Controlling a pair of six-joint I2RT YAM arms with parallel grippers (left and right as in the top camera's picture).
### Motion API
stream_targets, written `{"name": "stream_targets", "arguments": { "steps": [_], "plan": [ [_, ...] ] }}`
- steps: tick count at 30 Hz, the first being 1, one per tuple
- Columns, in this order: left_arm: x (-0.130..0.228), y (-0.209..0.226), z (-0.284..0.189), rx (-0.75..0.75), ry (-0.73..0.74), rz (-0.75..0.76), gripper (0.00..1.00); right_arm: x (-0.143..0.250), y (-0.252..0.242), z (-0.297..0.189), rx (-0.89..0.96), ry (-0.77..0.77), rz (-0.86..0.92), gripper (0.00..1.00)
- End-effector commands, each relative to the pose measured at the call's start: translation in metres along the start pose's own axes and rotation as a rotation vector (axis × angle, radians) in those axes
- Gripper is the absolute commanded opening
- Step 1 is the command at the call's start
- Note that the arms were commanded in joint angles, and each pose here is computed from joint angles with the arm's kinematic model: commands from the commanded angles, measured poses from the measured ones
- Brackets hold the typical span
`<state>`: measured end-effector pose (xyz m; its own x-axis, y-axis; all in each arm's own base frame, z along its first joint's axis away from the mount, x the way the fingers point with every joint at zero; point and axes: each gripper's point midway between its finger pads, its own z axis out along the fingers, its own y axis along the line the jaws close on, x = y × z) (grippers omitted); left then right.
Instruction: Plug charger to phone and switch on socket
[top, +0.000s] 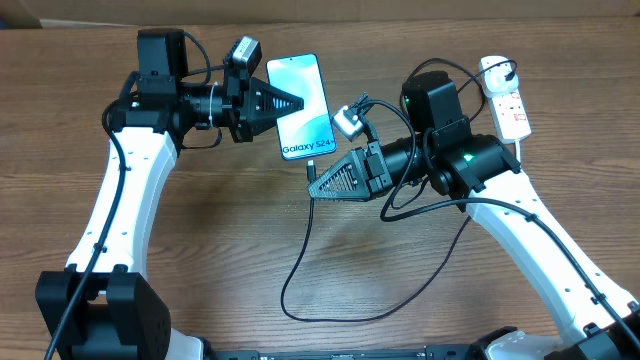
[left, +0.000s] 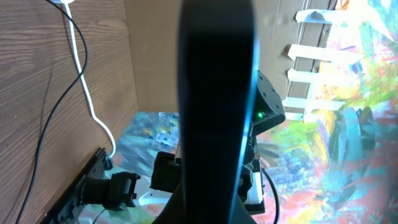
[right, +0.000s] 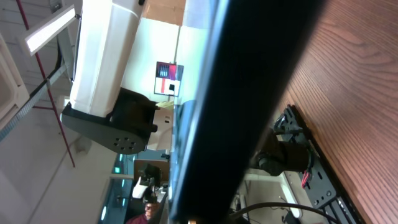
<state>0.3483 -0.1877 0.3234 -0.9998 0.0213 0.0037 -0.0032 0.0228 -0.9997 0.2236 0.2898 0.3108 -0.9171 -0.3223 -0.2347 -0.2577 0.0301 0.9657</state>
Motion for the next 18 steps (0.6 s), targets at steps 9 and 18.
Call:
{"name": "stream_targets", "arguments": {
  "steps": [9,18],
  "plan": [
    [0.0053,-0.0159,-0.0001,0.030,0.031,0.043,0.04,-0.0018,0.0026,0.0014,-0.006,0.001,-0.008,0.04],
    [0.0053,-0.0159,-0.0001,0.030,0.031,0.042,0.04,-0.0044,-0.0011,0.0013,0.016,-0.015,-0.008,0.04]
  ]
}}
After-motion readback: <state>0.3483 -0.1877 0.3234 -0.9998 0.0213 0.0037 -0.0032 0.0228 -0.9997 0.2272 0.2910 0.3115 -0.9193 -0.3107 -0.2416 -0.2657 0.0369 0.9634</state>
